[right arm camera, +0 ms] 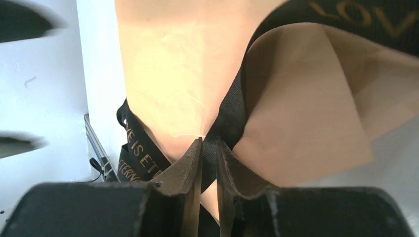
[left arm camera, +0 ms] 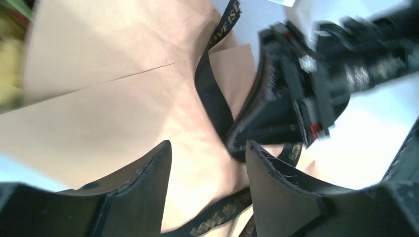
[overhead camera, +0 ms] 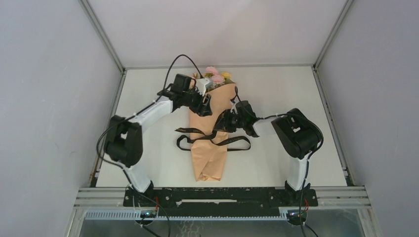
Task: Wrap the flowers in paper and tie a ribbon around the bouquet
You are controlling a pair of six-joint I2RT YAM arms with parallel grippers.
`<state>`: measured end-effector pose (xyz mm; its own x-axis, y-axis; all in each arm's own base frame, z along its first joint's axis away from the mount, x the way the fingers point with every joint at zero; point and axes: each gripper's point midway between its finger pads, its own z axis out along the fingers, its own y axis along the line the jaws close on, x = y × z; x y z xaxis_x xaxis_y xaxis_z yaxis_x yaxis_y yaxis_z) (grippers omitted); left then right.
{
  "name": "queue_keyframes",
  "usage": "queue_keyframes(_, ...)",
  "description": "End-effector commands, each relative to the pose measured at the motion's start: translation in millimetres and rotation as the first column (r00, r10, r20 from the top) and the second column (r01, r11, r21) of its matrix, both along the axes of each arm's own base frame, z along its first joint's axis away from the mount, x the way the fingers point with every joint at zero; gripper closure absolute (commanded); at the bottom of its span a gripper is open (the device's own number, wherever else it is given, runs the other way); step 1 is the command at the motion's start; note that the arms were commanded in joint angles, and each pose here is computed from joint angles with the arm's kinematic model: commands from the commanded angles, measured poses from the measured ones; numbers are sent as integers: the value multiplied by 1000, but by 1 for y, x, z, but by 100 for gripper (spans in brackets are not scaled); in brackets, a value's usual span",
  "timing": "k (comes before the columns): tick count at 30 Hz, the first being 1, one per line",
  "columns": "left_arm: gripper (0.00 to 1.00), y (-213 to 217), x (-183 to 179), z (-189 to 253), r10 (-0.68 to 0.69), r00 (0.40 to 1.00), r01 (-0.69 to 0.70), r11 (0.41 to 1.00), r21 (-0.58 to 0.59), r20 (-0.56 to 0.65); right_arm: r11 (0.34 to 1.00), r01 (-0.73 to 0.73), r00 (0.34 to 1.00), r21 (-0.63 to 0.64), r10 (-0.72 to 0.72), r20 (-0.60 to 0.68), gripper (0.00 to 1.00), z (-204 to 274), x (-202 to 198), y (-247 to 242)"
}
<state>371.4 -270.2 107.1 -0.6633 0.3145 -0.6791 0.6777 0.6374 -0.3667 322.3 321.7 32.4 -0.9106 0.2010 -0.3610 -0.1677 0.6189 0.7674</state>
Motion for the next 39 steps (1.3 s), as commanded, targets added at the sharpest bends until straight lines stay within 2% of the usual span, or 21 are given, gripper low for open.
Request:
queue_keyframes(1, 37, 15, -47, 63, -530, 761, 451, 847, 280, 375, 999, -17, 1000, 51, 16, 18, 76, 11, 8, 8)
queue_keyframes(3, 31, 26, -78, 38, -738, 553, 564, 673, 478, 386, 998, -29, 1000, 52, 28, 7, 76, 9, 6, 6)
queue_keyframes(5, 17, 30, -90, 10, -833, 384, 560, 554, 617, 399, 998, -35, 999, 56, 36, -9, 76, 8, 4, 5)
queue_keyframes(6, 15, 32, -89, 3, -857, 341, 537, 514, 669, 386, 998, -37, 999, 57, 38, -16, 76, 7, 3, 3)
queue_keyframes(7, 14, 30, -88, -2, -870, 325, 529, 492, 691, 370, 997, -40, 999, 59, 41, -21, 76, 7, 3, 3)
queue_keyframes(12, 17, 23, -71, -24, -881, 346, 523, 467, 713, 323, 997, -47, 998, 66, 49, -34, 76, 7, 1, 1)
queue_keyframes(16, 22, 25, -77, -43, -906, 347, 587, 410, 698, 240, 997, -45, 998, 66, 48, -34, 76, 8, 1, 1)
queue_keyframes(19, 24, 27, -80, -53, -911, 359, 605, 394, 692, 205, 997, -41, 998, 68, 43, -37, 76, 8, 2, 0)
queue_keyframes(23, 38, 28, -78, -65, -907, 382, 585, 388, 712, 180, 997, -39, 998, 71, 42, -45, 76, 6, 3, 0)
queue_keyframes(25, 53, 29, -73, -68, -905, 386, 550, 380, 743, 178, 997, -42, 998, 70, 45, -52, 76, 4, 2, -1)
queue_keyframes(27, 73, 28, -69, -63, -897, 393, 520, 397, 756, 201, 997, -49, 997, 61, 53, -60, 76, 0, -1, -1)
queue_keyframes(29, 96, 23, -64, -49, -877, 409, 487, 443, 753, 252, 997, -57, 996, 52, 60, -63, 76, -3, -3, -2)
queue_keyframes(30, 100, 19, -62, -39, -862, 419, 468, 475, 746, 286, 997, -64, 996, 52, 68, -63, 76, -4, -4, -2)
queue_keyframes(34, 100, 8, -62, 14, -792, 451, 419, 596, 685, 412, 987, -140, 988, 82, 145, -58, 77, 0, -13, 2)
queue_keyframes(39, 100, 4, -72, 59, -731, 486, 414, 675, 611, 479, 934, -337, 938, 119, 343, -37, 77, 8, -45, 8)
